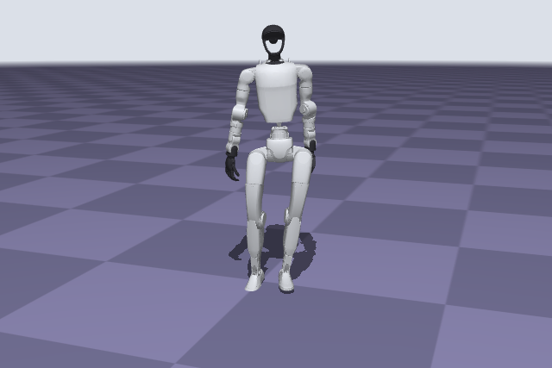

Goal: In place motions

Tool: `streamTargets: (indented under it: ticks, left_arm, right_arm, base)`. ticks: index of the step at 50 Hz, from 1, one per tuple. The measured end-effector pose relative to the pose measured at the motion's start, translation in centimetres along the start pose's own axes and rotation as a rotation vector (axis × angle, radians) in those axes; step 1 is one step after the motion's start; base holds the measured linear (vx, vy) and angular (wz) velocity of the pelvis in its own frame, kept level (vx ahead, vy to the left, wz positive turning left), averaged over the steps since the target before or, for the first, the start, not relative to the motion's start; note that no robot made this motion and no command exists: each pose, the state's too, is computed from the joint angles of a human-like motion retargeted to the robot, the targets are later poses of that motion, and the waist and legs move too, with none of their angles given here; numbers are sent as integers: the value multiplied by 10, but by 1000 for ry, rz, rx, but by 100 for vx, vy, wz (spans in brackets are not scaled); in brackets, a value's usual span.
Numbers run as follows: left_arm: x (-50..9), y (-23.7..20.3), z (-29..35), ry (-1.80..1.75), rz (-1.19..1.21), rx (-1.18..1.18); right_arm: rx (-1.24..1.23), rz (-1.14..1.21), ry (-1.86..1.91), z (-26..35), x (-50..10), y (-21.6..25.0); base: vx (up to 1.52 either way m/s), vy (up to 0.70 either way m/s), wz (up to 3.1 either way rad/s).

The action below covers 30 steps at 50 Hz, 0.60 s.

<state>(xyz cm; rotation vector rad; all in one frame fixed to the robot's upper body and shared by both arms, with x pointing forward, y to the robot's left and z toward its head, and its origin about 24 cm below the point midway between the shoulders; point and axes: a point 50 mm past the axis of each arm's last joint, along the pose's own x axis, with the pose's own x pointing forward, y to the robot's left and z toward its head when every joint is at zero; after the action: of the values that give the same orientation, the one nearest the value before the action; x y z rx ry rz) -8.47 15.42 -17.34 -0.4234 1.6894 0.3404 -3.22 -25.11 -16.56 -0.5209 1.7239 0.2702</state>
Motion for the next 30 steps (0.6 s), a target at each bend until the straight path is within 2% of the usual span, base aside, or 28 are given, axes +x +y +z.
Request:
streamTargets:
  ticks: [5, 12, 20, 25, 30]
  left_arm:
    - [-1, 7, 5, -9, -1, -68]
    - [-7, 22, 56, -105, 25, 131]
    - [-16, 8, 117, -270, 20, 293]
    - [-13, -4, 113, -270, -15, 312]
    - [-6, -4, 81, -192, -39, 270]
  right_arm:
    - [-82, -46, -34, 7, -1, -12]
    - [-44, -119, -93, 11, -3, -23]
    - [120, -54, -93, 10, -2, -15]
    - [178, -22, -12, -13, 0, 2]
    - [197, 23, -3, -20, 1, 17]
  base:
    - [-3, -2, 50]
    - [-14, -4, 91]
    - [-21, 6, 108]
    - [4, -1, 35]
    - [13, -1, 0]
